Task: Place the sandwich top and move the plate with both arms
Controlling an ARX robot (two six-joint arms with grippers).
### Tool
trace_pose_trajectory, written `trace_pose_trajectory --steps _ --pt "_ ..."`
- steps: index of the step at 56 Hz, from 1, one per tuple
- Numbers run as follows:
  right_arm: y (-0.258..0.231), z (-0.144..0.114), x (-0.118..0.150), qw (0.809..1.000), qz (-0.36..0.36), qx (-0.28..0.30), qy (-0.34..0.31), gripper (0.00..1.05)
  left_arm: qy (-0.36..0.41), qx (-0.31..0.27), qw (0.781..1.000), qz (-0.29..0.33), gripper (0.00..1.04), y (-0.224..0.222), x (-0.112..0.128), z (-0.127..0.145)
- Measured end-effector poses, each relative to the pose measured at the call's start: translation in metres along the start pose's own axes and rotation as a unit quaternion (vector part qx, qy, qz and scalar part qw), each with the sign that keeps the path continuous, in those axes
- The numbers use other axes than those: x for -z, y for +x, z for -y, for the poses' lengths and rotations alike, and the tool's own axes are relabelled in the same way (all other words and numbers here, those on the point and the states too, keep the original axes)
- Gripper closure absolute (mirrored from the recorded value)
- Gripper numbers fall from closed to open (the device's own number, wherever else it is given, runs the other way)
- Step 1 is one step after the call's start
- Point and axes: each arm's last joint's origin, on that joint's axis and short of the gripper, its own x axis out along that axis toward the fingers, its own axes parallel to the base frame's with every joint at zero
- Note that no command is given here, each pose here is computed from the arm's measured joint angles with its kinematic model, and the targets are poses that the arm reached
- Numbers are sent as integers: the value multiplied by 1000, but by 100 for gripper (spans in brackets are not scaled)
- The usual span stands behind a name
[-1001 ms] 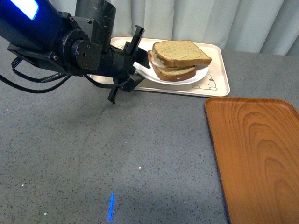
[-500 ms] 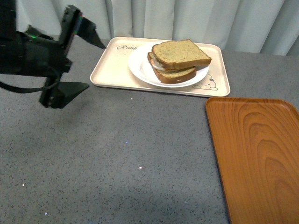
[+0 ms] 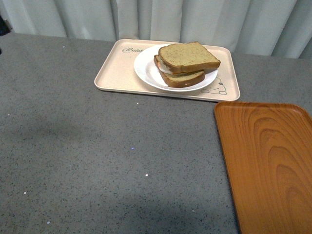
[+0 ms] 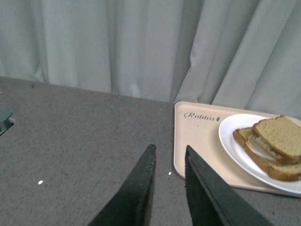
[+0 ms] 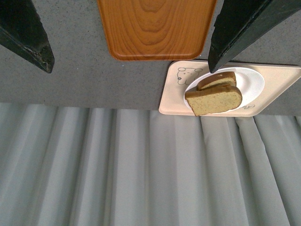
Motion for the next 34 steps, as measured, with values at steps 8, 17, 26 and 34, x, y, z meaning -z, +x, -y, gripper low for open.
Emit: trace_pose_trajectory --steps 8,17,26,34 --pt "0 0 0 1000 0 0 0 9 12 -2 1000 -5 101 -23 -4 -5" --pt "0 0 0 1000 0 0 0 9 15 0 1000 -2 101 -44 -10 -15" --pt "0 0 0 1000 0 0 0 9 16 -3 1000 -5 101 -63 -13 -16" --pt "0 0 0 1000 0 0 0 9 18 -3 1000 -13 101 -75 -20 -16"
